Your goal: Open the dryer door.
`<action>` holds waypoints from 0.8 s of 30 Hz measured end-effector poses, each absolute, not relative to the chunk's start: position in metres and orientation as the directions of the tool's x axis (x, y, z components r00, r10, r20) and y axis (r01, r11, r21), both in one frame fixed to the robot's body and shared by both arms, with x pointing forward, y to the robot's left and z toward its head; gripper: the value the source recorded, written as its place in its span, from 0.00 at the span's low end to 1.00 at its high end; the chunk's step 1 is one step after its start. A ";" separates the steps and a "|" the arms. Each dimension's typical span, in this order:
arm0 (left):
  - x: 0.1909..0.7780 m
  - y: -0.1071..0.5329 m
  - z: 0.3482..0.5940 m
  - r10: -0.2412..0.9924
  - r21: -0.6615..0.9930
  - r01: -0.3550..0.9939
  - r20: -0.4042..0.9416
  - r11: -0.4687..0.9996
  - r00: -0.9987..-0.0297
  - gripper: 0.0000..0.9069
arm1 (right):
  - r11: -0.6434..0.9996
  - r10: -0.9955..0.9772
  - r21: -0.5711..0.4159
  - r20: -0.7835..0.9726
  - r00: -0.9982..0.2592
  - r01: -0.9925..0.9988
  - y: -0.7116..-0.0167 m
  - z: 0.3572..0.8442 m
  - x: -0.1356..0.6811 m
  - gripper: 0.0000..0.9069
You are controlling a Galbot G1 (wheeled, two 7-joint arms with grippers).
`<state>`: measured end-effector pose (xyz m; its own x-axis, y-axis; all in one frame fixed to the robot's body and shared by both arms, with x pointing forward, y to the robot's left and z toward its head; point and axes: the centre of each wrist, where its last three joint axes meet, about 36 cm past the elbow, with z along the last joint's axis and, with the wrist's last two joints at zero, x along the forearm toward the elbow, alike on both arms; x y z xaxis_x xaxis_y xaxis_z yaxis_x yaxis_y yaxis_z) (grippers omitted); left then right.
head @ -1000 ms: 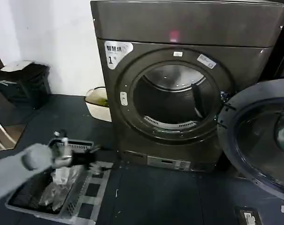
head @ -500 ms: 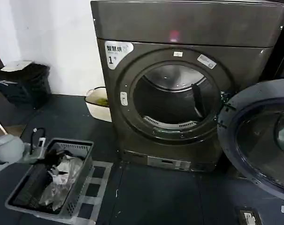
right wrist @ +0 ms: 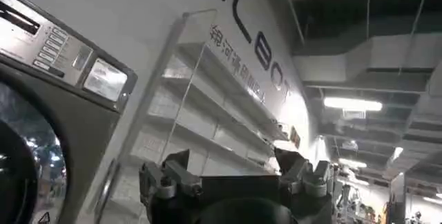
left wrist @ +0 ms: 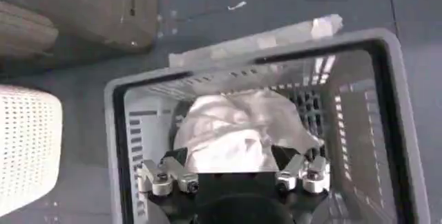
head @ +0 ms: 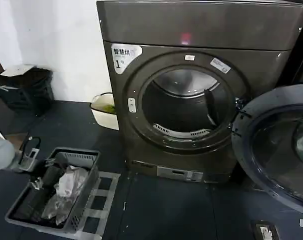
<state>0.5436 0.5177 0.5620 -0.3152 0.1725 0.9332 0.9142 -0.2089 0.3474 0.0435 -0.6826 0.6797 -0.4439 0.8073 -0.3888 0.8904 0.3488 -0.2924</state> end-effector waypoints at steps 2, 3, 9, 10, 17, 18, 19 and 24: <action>0.544 0.518 0.565 0.187 0.350 0.910 0.931 -0.223 -0.313 1.00 | 0.350 0.806 -0.293 -0.389 -0.445 0.890 -0.682 0.680 0.044 1.00; 0.544 0.519 0.565 0.194 0.345 0.909 0.933 -0.232 -0.304 1.00 | 0.351 0.806 -0.293 -0.388 -0.446 0.889 -0.682 0.679 0.044 1.00; 0.541 0.524 0.568 0.189 0.342 0.909 0.934 -0.240 -0.302 1.00 | 0.342 0.806 -0.317 -0.386 -0.449 0.885 -0.679 0.680 0.044 1.00; 0.539 0.526 0.568 0.187 0.339 0.910 0.936 -0.239 -0.299 1.00 | 0.338 0.805 -0.320 -0.388 -0.448 0.885 -0.679 0.681 0.044 1.00; 0.531 0.532 0.569 0.178 0.332 0.912 0.939 -0.239 -0.295 1.00 | 0.332 0.803 -0.322 -0.396 -0.445 0.887 -0.678 0.680 0.045 1.00; 0.530 0.533 0.569 0.175 0.332 0.912 0.939 -0.242 -0.296 1.00 | 0.332 0.802 -0.322 -0.398 -0.445 0.887 -0.677 0.681 0.045 1.00; 0.529 0.535 0.570 0.173 0.334 0.911 0.939 -0.242 -0.298 1.00 | 0.331 0.801 -0.322 -0.400 -0.445 0.887 -0.677 0.682 0.045 1.00; 0.527 0.538 0.569 0.172 0.339 0.910 0.937 -0.240 -0.304 1.00 | 0.305 0.808 -0.306 -0.417 -0.415 0.902 -0.675 0.683 0.046 1.00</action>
<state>0.5266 0.5384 0.5691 -0.3035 0.1720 0.9372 0.9097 -0.2404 0.3387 0.0460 -0.6748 0.6825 -0.4152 0.8083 -0.4174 0.9017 0.3049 -0.3065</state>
